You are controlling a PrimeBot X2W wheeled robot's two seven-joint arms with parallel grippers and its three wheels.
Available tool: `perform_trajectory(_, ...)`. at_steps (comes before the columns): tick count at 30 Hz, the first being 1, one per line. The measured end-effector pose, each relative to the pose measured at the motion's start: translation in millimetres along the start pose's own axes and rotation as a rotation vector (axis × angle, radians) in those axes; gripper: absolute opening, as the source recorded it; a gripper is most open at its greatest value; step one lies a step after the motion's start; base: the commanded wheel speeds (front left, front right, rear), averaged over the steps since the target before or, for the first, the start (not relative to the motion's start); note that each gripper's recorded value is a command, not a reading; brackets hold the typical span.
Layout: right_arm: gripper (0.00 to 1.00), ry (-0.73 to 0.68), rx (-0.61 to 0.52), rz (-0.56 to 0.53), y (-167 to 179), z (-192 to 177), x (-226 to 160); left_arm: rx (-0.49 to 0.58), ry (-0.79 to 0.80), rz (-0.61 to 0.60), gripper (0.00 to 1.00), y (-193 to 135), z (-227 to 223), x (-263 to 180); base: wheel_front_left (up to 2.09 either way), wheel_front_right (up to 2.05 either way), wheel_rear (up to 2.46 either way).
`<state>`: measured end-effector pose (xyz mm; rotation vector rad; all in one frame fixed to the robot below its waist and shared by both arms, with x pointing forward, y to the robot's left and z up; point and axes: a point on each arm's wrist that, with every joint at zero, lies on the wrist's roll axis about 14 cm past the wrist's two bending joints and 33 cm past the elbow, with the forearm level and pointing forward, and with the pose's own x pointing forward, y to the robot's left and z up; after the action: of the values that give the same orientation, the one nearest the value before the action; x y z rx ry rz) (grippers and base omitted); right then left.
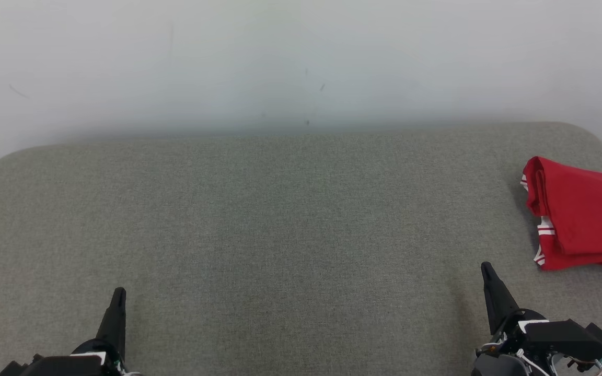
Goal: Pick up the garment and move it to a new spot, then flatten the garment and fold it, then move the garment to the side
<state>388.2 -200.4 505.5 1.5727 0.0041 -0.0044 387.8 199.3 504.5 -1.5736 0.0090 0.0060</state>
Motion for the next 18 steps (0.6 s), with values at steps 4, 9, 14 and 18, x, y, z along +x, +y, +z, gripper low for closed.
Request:
perform_trajectory(4, 0.00, 0.000, 0.000, 0.000, 0.0, 0.1, 0.0, 0.000, 0.000, 0.000, 0.00, 0.0, 0.1, 0.0, 0.00, 0.00, 0.00)
perform_trajectory(9, 0.00, 0.000, 0.000, 0.000, 0.0, 0.1, 0.0, 0.000, 0.000, 0.000, 0.00, 0.0, 0.1, 0.0, 0.00, 0.00, 0.00)
perform_trajectory(14, 0.00, 0.000, 0.000, 0.000, 0.0, 0.0, 0.0, 0.000, 0.000, 0.000, 0.00, -0.1, 0.1, 0.0, 0.00, 0.00, 0.00)
perform_trajectory(18, 0.00, 0.000, 0.000, 0.000, 0.0, 0.1, 0.0, 0.000, 0.000, 0.000, 0.00, -0.1, 0.0, 0.1, 0.00, 0.00, 0.00)
